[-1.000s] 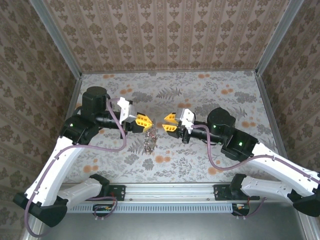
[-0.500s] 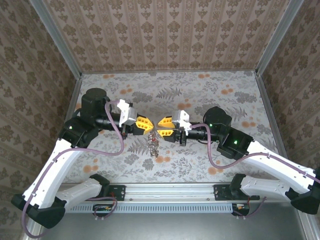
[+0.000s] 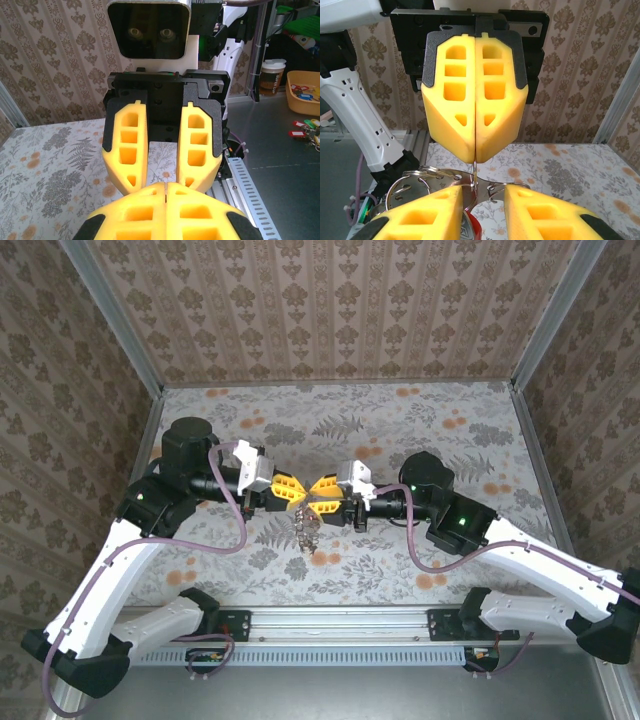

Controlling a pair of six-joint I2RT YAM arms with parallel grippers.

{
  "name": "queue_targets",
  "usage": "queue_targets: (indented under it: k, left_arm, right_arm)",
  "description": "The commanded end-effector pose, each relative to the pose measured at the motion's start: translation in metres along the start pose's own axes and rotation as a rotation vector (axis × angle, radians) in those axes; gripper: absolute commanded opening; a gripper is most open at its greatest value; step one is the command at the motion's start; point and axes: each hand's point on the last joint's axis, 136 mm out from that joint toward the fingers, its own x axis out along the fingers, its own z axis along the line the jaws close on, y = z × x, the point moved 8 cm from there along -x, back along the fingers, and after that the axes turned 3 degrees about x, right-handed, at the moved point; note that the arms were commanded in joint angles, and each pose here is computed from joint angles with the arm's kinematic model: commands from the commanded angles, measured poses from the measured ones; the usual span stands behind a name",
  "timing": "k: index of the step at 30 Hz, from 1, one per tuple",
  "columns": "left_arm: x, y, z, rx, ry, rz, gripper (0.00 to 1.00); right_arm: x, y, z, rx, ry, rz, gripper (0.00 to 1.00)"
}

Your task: Put the keys on the keyring

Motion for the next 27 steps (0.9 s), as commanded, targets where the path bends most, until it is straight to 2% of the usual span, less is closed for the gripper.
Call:
queue_targets:
  k: [1,15,19,21,24,26,27]
  left_arm:
    - [-0.001,-0.005,-0.004,0.029,0.011,-0.023,0.0]
    - [0.001,-0.005,-0.005,0.026,0.017,-0.019,0.0]
    - [0.001,-0.005,-0.004,0.025,0.014,-0.016,0.0]
    - [0.001,-0.005,-0.004,0.023,0.008,-0.01,0.0]
    - [0.002,0.0,0.001,0.0,-0.046,0.043,0.0]
    - [0.003,0.006,0.004,-0.026,-0.075,0.106,0.0]
    - [0.003,0.008,0.004,-0.036,-0.091,0.135,0.04]
  right_arm:
    - [0.001,-0.004,0.002,0.004,-0.03,-0.034,0.3]
    - [0.006,-0.004,0.0,0.002,-0.046,-0.035,0.19]
    - [0.008,-0.004,0.0,-0.001,-0.052,-0.025,0.03]
    - [0.007,-0.004,0.0,-0.007,-0.047,-0.017,0.0]
    - [0.003,-0.006,-0.001,-0.028,-0.02,0.011,0.0]
    - [0.0,-0.005,-0.004,-0.042,0.016,0.084,0.0]
    - [0.0,-0.004,-0.006,-0.047,0.036,0.132,0.0]
